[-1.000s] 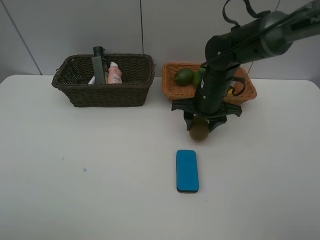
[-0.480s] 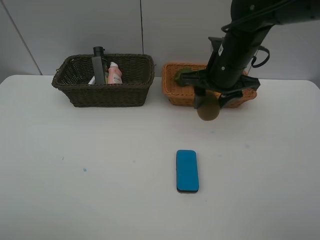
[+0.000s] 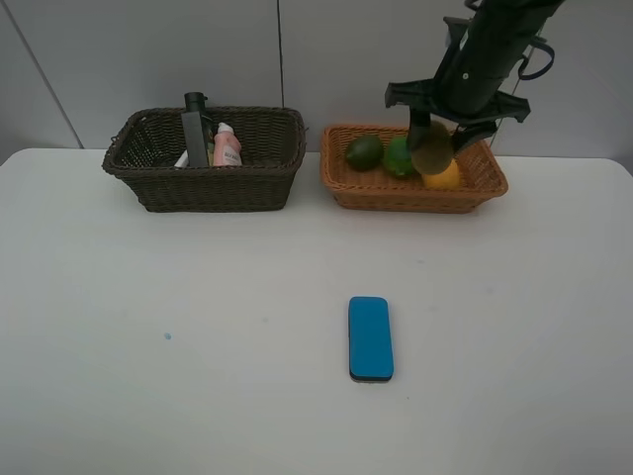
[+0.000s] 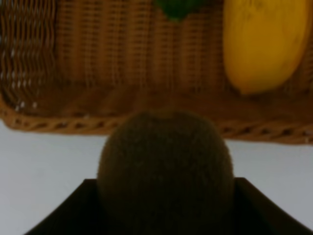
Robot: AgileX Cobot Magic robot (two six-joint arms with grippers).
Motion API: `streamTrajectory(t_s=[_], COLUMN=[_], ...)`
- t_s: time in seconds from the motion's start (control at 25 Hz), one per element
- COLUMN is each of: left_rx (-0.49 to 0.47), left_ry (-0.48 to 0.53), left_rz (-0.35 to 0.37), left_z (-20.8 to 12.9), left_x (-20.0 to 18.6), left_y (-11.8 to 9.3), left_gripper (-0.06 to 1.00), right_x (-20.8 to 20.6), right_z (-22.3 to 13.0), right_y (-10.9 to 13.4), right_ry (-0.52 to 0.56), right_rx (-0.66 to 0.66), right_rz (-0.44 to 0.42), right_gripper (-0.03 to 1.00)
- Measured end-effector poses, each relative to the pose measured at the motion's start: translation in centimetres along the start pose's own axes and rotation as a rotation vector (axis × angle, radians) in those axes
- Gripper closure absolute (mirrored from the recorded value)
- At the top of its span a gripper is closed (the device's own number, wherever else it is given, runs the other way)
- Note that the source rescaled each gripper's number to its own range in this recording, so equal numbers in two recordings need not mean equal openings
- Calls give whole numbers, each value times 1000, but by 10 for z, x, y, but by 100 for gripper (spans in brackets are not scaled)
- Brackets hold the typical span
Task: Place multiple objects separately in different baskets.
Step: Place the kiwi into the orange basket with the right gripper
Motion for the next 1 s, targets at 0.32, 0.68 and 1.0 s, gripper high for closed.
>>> streamTrajectory(t_s=[0.32,0.68,1.0], left_rx=[0,0,0], left_ry=[0,0,0], left_rz=[0,0,0], left_z=[0,0,0], left_x=[0,0,0], left_y=[0,0,0], left_gripper=[1,1,1], right_x=[42,50,48], right_z=[45,46,39], right_y=[-1,0,-3], right_ry=[-2,12,56], right_rx=[9,5,2], right_rz=[4,-1,-19], right_gripper=[88,51,-2])
Point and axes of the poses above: a point on each arm's last joint axis where the gripper is mounted, x pointing out along that axis toward the gripper, y along the wrist's bending axis when the last joint is at zero, z = x × y, the point moved 8 cm from there along x, pointing out along that axis toward the gripper, and after that the axes turned 3 degrees about x, right-handed, at the moved point
